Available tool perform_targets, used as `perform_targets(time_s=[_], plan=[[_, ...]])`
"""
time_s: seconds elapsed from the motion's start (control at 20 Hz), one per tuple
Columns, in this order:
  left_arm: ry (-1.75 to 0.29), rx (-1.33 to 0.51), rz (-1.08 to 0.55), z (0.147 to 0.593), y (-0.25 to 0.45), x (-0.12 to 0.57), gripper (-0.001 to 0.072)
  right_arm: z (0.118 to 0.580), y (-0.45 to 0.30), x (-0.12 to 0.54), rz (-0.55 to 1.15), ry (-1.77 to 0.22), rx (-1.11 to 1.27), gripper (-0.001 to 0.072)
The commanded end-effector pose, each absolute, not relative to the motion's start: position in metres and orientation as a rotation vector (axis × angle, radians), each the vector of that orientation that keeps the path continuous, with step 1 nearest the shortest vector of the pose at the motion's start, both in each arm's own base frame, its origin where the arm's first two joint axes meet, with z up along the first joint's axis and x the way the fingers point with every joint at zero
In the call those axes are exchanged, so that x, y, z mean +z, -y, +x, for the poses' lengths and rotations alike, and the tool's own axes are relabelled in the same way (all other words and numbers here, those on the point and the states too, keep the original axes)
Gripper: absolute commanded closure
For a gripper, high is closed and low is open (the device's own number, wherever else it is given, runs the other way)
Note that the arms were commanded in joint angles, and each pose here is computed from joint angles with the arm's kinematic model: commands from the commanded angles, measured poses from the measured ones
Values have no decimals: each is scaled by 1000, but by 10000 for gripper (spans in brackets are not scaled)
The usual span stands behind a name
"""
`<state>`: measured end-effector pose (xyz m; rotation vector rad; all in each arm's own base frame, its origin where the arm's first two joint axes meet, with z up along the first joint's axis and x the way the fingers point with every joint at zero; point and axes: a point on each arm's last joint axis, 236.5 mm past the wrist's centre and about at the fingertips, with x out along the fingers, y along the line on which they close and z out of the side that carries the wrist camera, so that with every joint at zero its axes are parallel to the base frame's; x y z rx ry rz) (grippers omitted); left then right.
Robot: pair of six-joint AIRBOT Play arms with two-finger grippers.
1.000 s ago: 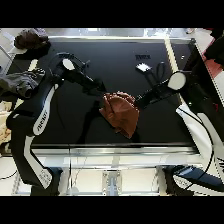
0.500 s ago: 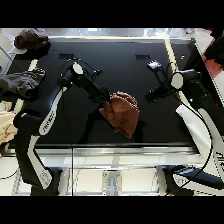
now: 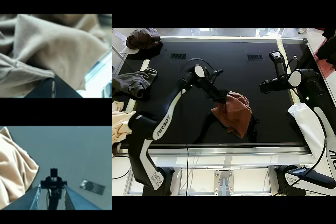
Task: Fold the shirts.
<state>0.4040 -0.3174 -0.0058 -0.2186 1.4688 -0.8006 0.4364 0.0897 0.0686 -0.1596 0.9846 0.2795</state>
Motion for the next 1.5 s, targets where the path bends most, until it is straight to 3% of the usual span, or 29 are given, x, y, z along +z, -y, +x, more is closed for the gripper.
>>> perform_targets(time_s=[0.0, 0.2, 0.25, 0.3, 0.55, 0.8, 0.9, 1.1, 1.25, 1.3, 1.4, 1.45], plan=[[-1311, -754, -253, 431, 282, 53, 696, 442, -91, 54, -142, -1008, 277, 367], [-1137, -708, -283, 440, 236, 130, 696, 444, -103, -8, -16, -1157, 254, 365], [-1088, -702, -282, 438, 227, 152, 696, 441, -115, -25, 46, -1204, 276, 337], [-1040, -697, -279, 435, 219, 172, 696, 437, -132, -44, 131, -1255, 311, 260], [-795, -572, -204, 415, 150, 263, 696, 430, -202, -73, 347, -1306, 523, 255], [-737, -508, -176, 402, 125, 286, 696, 454, -240, -60, 370, -1157, 535, 256], [-700, -511, -192, 408, 127, 292, 696, 445, -264, -56, 355, -1149, 600, 256], [-353, -619, -407, 435, 156, 380, 697, 420, -299, -54, 291, -1162, 696, 256], [-289, -634, -400, 437, 161, 393, 697, 393, -334, -43, 226, -1163, 834, 248], [-310, -637, -388, 435, 162, 388, 697, 386, -351, -35, 199, -1138, 890, 199], [-339, -638, -367, 433, 163, 381, 697, 381, -383, -19, 125, -1034, 966, 177], [-343, -639, -366, 432, 163, 380, 697, 377, -398, -12, 105, -998, 991, 107]])
